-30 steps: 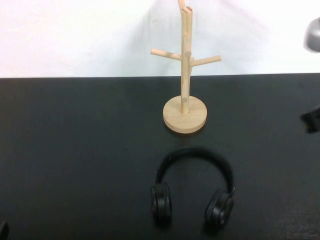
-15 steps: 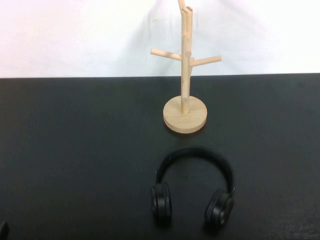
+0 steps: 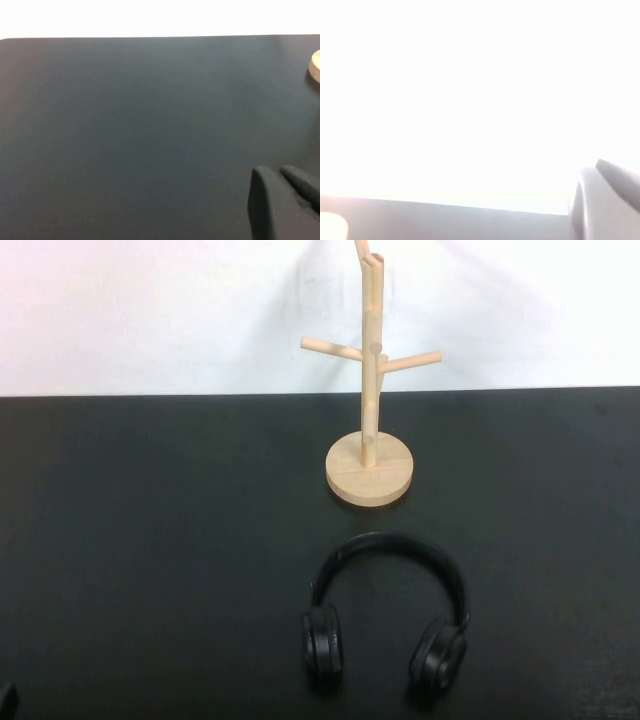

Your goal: Take out the headphones from the headphone stand

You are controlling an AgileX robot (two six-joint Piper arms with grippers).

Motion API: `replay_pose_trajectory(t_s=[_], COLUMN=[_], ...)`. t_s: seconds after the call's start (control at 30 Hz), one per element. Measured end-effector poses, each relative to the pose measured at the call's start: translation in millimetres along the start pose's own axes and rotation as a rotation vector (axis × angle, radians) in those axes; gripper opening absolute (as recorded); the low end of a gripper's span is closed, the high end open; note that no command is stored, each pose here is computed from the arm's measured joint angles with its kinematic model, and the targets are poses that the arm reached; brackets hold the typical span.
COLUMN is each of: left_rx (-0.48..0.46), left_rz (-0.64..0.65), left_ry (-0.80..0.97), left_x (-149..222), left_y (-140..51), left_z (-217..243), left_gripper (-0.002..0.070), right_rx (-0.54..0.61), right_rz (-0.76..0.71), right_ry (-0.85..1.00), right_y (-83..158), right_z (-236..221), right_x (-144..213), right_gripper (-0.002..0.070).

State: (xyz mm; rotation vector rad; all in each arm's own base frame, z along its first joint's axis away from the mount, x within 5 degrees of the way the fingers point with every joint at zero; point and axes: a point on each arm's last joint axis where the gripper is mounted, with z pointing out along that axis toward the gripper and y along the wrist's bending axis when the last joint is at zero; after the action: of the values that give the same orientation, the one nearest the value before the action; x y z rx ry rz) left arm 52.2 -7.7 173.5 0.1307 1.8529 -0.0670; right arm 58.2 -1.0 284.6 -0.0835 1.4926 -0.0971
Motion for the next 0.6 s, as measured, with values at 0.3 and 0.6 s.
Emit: replay_pose_trajectory(t_s=[0.3,0.6], left_rx=[0.000,0.000], left_rz=[0.000,0.000], left_ry=[0.000,0.000], left_x=[0.0,0.0], left_y=[0.0,0.0], left_z=[0.0,0.0], left_gripper=[-0.0003,-0.0003], right_rx=[0.081,0.103], right_rz=[0.108,0.147], right_ry=[-0.038,0.119], right_y=[4.5,4.8], right_z=[-5.5,-8.5], right_x=[70.2,89.1], right_gripper=[-0.0006,-0.0006])
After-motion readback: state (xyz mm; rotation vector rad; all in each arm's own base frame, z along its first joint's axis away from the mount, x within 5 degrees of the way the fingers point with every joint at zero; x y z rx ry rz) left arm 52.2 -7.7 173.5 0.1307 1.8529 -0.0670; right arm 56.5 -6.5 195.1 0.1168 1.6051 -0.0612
